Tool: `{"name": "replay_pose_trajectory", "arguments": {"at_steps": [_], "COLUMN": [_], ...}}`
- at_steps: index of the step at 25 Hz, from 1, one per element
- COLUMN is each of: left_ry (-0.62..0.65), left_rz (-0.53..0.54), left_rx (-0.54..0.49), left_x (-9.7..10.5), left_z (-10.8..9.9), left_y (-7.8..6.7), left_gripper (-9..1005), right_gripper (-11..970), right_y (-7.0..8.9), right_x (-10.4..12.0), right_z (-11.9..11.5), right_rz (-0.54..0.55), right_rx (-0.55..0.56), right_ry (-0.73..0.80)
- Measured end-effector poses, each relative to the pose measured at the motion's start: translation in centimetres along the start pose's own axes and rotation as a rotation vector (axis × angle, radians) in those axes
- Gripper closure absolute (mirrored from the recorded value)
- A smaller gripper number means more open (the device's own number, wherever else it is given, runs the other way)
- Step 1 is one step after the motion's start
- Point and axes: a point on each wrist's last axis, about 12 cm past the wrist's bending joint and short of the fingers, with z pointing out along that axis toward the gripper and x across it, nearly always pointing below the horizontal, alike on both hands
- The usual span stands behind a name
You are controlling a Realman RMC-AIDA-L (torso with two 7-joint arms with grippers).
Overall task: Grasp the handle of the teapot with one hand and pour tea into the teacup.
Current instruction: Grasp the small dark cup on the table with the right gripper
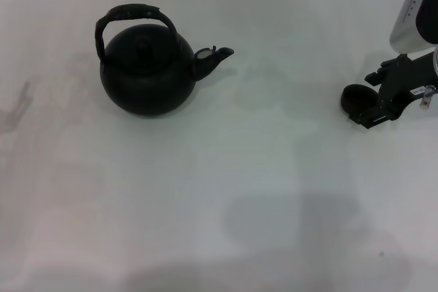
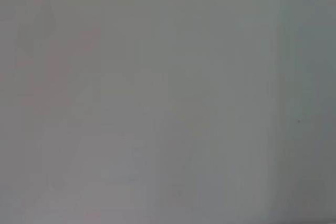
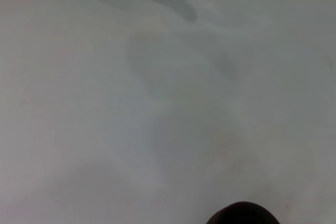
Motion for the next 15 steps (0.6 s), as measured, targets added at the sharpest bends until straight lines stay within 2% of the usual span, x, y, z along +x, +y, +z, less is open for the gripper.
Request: {"name": "replay_pose_trajectory", "arguments": {"at_steps": [15], "left_ry": [-0.005], "left_rz": [0.003], "left_rx": [0.007], "left_x": [-0.16], "left_z": [0.33], "left_y": [-0.01], "left_gripper": [115], "right_gripper": [123], "right_y": [0.31], "right_x": [0.27], "right_z": [0.08], "right_rz": [0.01], "right_rx": [-0.026], "right_ry": [0.014]}}
